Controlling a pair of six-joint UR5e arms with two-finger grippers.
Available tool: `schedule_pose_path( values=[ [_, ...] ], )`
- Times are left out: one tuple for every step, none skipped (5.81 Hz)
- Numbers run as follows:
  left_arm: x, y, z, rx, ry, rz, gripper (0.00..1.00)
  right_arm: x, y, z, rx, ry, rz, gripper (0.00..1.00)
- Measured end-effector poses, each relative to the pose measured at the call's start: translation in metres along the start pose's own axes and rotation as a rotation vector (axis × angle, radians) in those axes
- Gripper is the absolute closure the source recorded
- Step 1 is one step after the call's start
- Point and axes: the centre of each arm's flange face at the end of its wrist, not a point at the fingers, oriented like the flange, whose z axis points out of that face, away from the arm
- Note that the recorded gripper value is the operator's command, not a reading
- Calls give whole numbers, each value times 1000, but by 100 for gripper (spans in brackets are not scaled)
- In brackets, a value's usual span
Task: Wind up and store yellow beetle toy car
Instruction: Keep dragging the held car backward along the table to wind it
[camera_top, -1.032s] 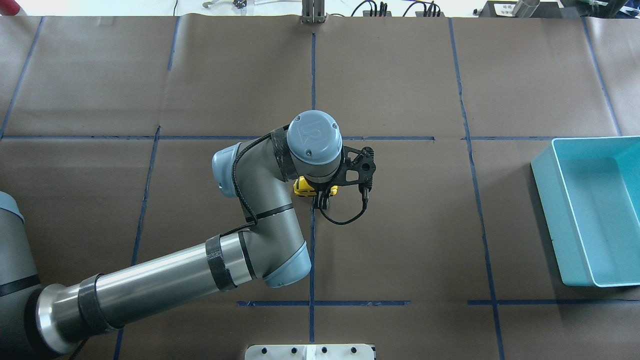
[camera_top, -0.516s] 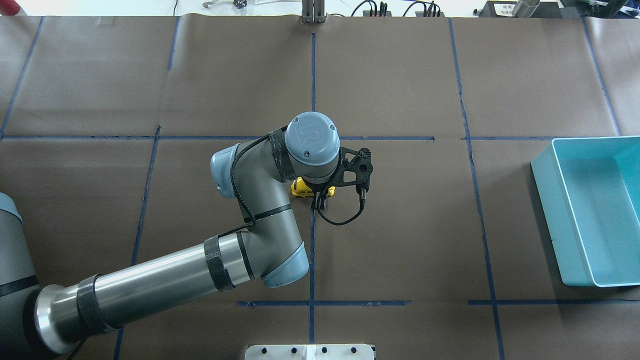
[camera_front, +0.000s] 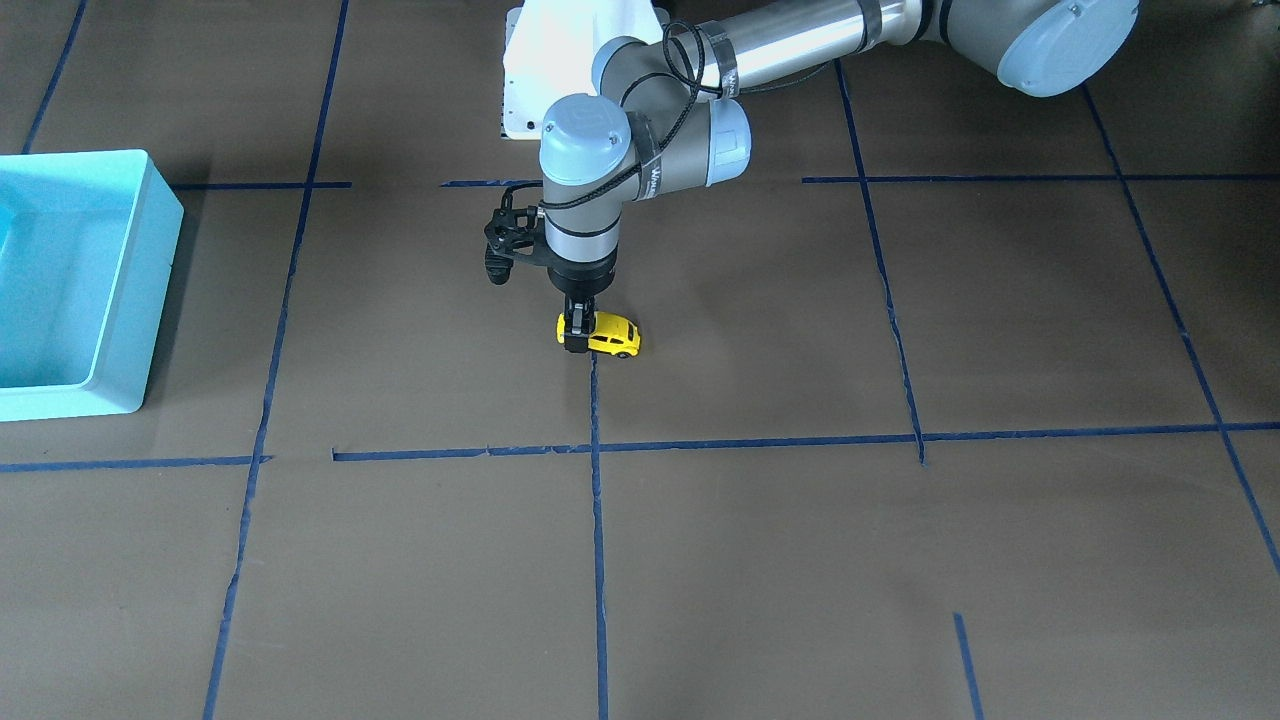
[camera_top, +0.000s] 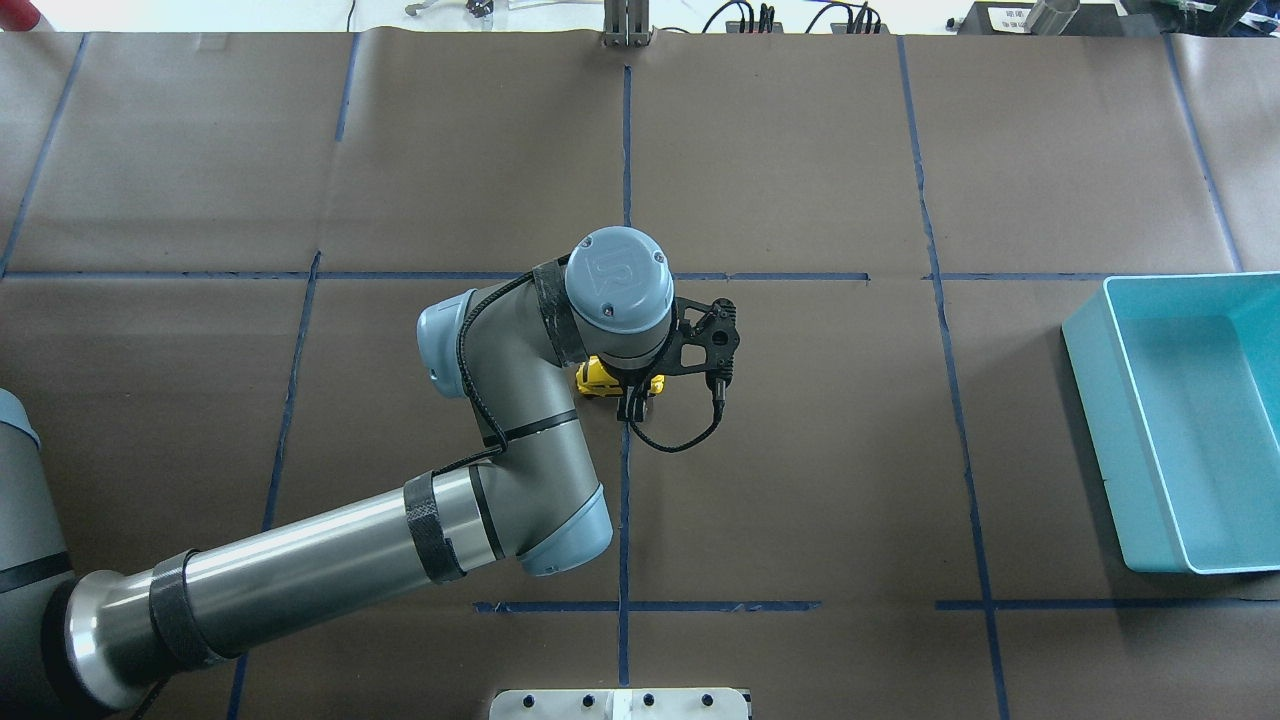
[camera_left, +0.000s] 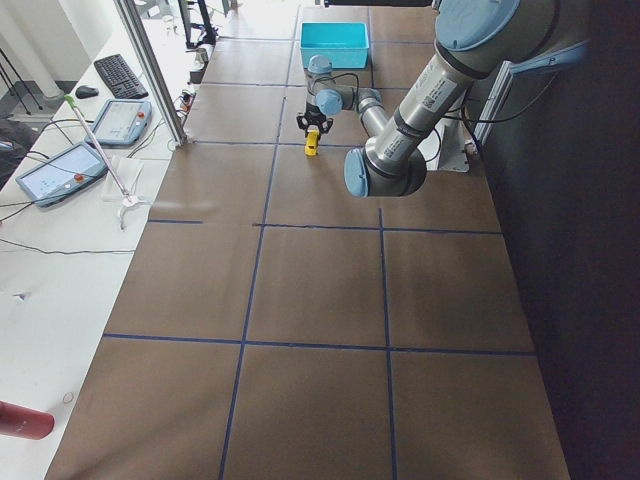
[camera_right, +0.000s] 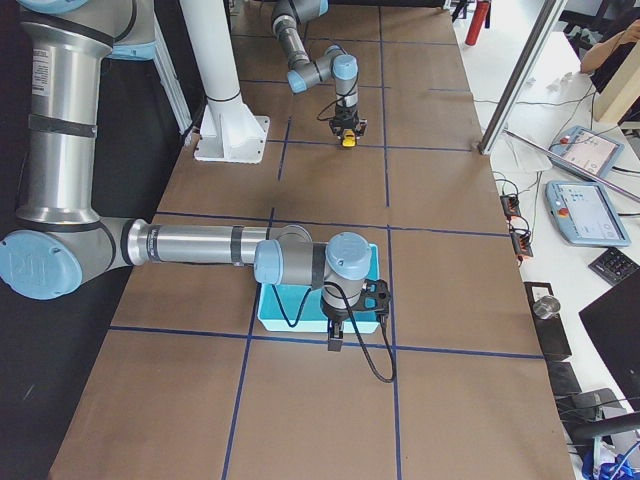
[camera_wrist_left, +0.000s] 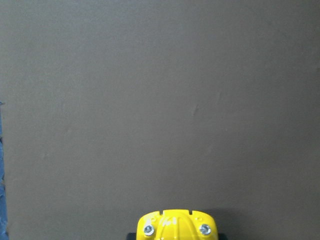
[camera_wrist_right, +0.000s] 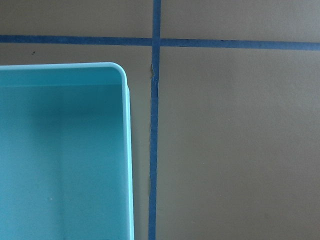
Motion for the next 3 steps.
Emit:
schedule_pose_path(
  values=[
    [0, 2, 1, -2, 1, 0, 100, -1, -1, -1, 8, -2, -6, 0],
    [1, 3, 2, -3, 1, -1, 100, 0, -2, 1, 10, -4, -9, 0],
    [1, 5, 3, -6, 2, -1, 100, 2, -2, 2, 9, -5, -8, 0]
  ],
)
